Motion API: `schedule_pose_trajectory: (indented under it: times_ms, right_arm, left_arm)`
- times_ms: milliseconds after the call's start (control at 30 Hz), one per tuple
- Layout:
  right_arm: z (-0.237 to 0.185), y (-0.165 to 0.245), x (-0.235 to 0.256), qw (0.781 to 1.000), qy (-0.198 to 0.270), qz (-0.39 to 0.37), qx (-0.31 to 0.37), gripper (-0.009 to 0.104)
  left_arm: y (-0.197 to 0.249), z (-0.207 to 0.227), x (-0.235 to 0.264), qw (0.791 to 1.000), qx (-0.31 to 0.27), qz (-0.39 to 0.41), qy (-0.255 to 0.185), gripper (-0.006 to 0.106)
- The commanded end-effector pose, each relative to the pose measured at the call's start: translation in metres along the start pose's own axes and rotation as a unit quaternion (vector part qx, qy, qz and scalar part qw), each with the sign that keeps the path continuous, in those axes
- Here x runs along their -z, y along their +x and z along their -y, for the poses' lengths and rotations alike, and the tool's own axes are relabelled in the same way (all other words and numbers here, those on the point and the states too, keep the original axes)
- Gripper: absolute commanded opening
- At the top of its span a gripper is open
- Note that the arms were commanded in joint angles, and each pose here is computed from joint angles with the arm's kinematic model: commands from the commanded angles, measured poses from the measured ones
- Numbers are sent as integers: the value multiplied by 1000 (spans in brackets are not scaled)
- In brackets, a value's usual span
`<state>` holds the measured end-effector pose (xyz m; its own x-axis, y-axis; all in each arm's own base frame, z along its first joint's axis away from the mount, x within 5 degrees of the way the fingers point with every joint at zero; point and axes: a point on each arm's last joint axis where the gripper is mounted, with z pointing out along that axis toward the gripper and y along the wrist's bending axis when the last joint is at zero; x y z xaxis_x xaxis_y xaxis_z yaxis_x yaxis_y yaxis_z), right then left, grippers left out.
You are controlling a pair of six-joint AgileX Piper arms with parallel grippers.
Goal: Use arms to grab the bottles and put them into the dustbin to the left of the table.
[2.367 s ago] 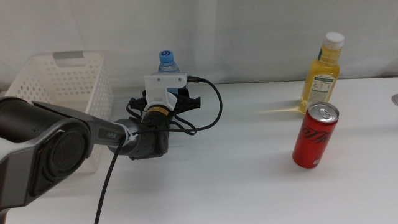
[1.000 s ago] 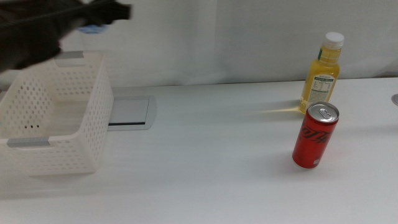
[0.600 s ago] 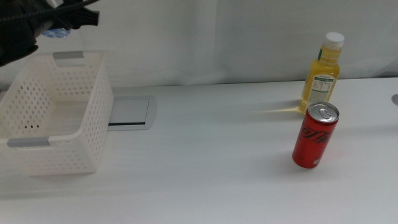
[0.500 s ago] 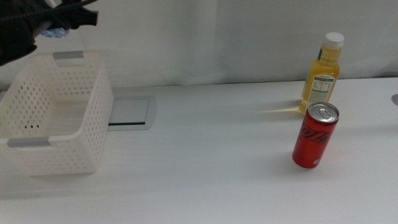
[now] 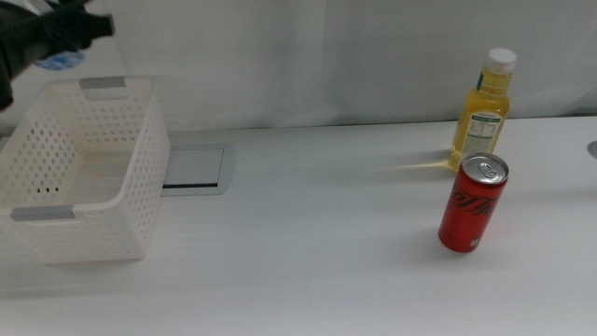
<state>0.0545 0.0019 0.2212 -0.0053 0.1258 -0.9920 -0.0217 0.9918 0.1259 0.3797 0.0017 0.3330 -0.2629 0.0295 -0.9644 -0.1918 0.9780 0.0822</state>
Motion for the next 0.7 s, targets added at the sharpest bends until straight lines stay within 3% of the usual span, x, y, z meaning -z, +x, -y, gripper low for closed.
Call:
schedule_pose_trajectory:
  times_ms: [0,233,367,667]
  right_arm:
    - [0,2,0,1000,2,-2,0,-3]
    - [0,2,0,1000,2,-2,0,-3]
    - [0,2,0,1000,2,-2,0,-3]
    - [0,2,0,1000,2,-2,0,-3]
  left_arm:
    - [1,4,6,999,-5,11,33,-3]
    - [19,6,4,996,-6,-15,86,-3]
    - [24,-1,5,992,23,-51,113,-3]
    - [36,-31,13,982,33,-145,117,-3]
